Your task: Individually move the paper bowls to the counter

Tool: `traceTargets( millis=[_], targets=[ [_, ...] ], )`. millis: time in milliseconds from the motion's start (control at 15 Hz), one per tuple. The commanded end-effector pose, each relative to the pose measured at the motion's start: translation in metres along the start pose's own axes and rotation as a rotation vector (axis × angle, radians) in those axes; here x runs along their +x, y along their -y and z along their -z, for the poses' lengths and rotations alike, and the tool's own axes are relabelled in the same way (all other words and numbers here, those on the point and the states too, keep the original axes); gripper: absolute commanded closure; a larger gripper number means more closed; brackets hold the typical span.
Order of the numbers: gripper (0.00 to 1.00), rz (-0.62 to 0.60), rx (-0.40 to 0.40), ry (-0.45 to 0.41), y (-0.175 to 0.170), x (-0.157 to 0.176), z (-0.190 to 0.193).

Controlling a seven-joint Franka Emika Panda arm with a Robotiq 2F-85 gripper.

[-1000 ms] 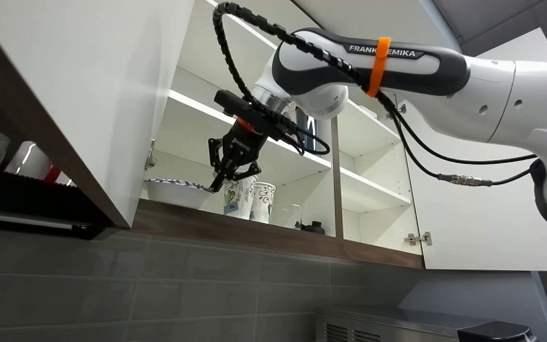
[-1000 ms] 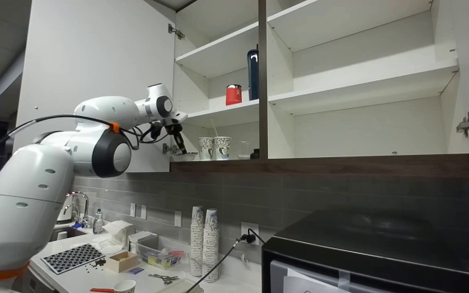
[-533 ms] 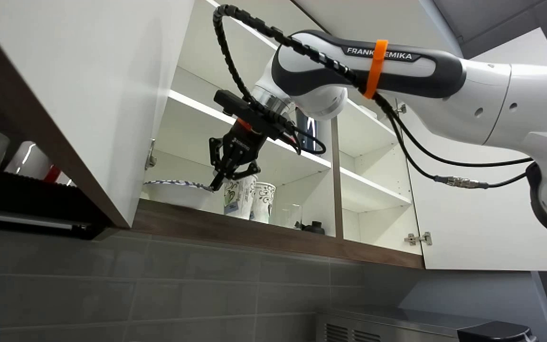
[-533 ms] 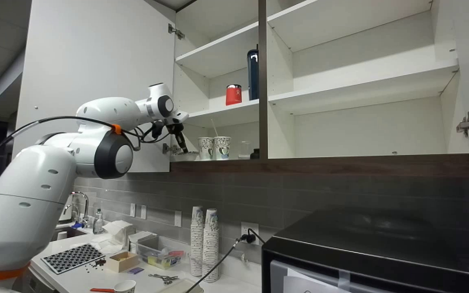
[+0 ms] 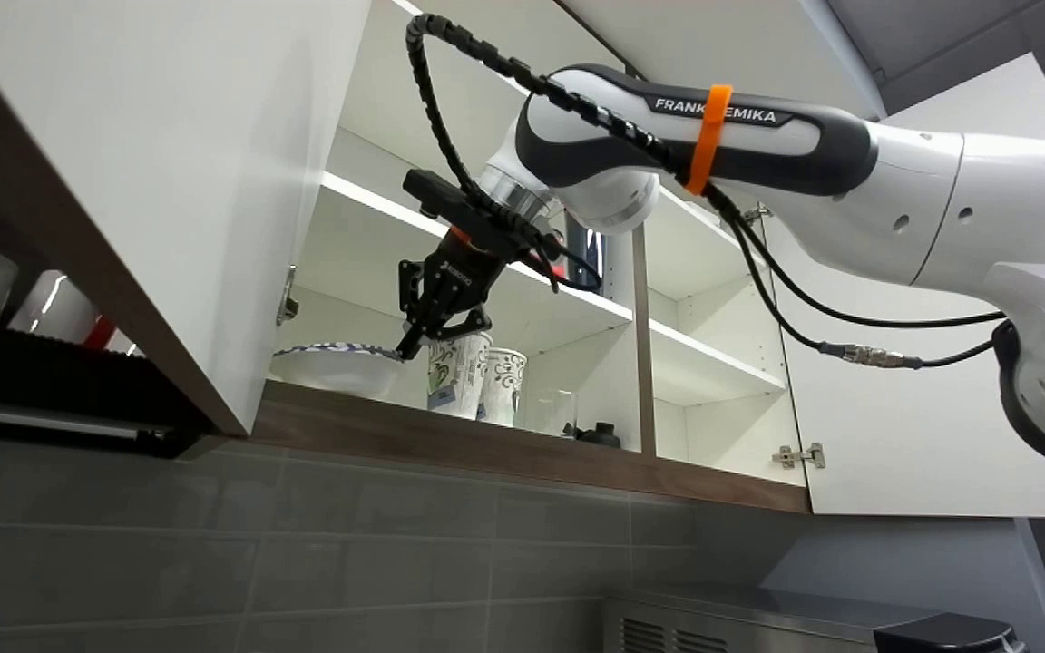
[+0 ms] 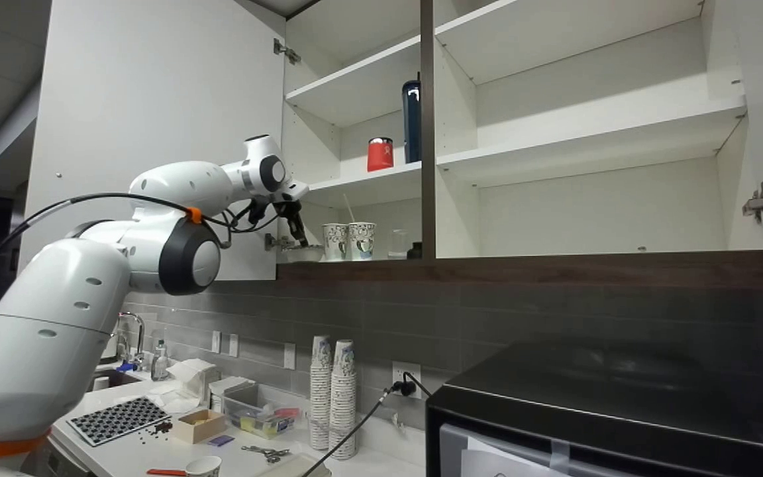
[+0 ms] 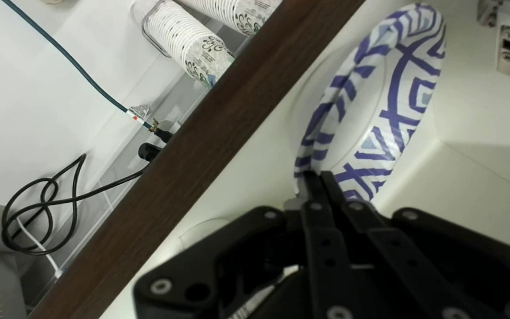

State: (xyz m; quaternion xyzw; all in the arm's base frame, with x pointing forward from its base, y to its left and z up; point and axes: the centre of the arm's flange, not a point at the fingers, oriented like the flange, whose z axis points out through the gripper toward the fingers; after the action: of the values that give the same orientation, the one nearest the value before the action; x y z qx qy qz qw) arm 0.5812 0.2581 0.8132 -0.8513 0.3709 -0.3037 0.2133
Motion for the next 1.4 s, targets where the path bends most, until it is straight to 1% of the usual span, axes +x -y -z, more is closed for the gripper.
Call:
traceTargets(
  millis=[0,533,800,1133,1333],
  targets=[
    [0.99,-0.072,0.064,0.012,0.013,0.005,-0.003],
    [0.99,-0.149,0.184,-0.018,0.013,0.013,0.002],
    [0.99,-0.174,0.222,-0.050,0.008,0.018,0.011],
    [0.99,-0.199,0.275,-0.082,0.005,0.022,0.031],
    [0.99,-0.196,0.296,-0.084,0.000,0.019,0.046]
  ],
)
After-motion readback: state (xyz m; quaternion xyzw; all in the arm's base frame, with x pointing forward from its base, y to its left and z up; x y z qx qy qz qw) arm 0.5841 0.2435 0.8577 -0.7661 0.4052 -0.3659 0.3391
